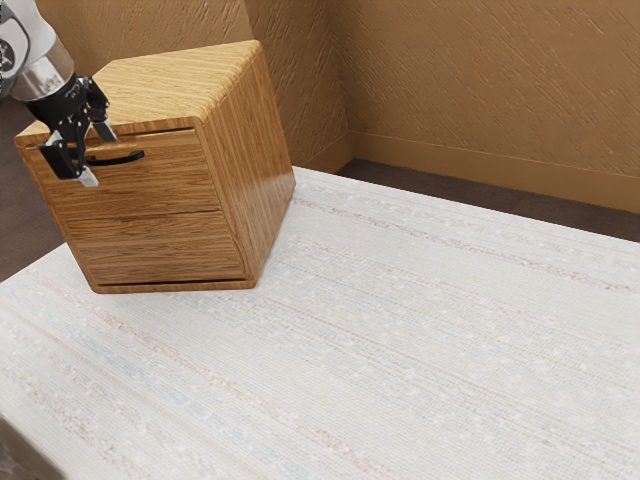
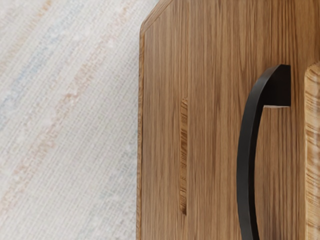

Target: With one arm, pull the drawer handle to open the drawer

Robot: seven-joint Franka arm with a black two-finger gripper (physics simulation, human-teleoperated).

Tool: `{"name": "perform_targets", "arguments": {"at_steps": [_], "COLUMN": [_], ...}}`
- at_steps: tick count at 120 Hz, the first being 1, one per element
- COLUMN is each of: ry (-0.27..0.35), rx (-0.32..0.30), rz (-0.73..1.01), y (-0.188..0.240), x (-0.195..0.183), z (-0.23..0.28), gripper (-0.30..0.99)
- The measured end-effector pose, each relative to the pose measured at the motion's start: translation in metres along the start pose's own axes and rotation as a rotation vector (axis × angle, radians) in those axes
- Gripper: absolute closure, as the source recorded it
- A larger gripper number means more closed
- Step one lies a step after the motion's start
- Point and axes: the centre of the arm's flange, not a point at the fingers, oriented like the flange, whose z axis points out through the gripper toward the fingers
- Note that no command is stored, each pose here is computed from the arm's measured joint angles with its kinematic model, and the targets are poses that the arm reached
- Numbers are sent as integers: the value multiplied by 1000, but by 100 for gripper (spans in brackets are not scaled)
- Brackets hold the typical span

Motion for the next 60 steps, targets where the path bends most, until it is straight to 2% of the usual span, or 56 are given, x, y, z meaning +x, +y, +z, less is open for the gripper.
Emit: {"name": "perform_targets", "arguments": {"at_steps": [60], "ry": [-4], "rx": [-16], "rz": [19], "y": [19], "x": [-12], "z": [20], "gripper": [0]}}
